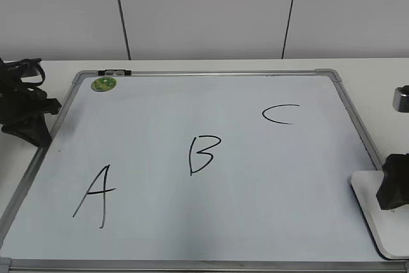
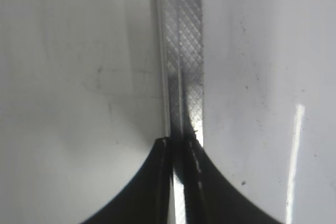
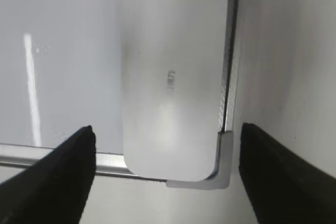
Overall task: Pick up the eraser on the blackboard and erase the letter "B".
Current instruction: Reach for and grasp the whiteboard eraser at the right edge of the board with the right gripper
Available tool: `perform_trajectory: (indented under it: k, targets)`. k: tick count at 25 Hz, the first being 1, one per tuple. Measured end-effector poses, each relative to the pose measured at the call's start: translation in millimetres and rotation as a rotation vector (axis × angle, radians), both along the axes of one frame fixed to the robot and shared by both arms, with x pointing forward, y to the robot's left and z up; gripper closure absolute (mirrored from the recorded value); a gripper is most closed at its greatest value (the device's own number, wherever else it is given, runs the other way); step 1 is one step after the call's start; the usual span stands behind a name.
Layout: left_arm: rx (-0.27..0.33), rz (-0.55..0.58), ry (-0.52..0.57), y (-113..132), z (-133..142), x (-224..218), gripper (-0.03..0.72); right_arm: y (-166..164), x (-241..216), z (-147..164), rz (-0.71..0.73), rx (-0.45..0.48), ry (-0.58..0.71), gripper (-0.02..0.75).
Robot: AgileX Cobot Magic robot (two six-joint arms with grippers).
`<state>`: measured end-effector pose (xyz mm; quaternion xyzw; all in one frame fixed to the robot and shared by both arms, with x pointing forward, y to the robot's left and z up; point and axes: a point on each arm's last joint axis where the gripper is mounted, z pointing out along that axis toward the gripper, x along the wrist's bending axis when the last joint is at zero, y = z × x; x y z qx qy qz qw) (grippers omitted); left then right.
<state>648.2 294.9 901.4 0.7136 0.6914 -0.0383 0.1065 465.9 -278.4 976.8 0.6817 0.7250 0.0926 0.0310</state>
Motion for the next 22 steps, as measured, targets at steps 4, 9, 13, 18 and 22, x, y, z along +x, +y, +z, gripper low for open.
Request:
perform_trajectory:
  k: [4, 9, 13, 18, 22]
  targets:
    - [0.000, 0.000, 0.000, 0.0, 0.0, 0.0, 0.675, 8.0, 6.7, -7.9, 0.017, 0.005, -0.006, 0.085]
    - [0.000, 0.000, 0.000, 0.0, 0.0, 0.0, 0.675, 10.7, 14.3, -17.0, -0.005, 0.001, 0.009, 0.087]
    - [0.000, 0.000, 0.002, 0.0, 0.0, -0.2, 0.675, 9.7, 16.6, -22.8, -0.010, -0.013, 0.023, 0.088]
    - [0.000, 0.000, 0.000, 0.0, 0.4, 0.2, 0.675, 9.6, 20.6, -32.6, -0.022, -0.020, 0.042, 0.089]
    - [0.000, 0.000, 0.000, 0.0, 0.4, 0.2, 0.675, 9.4, 24.0, -38.7, -0.019, -0.026, 0.046, 0.092]
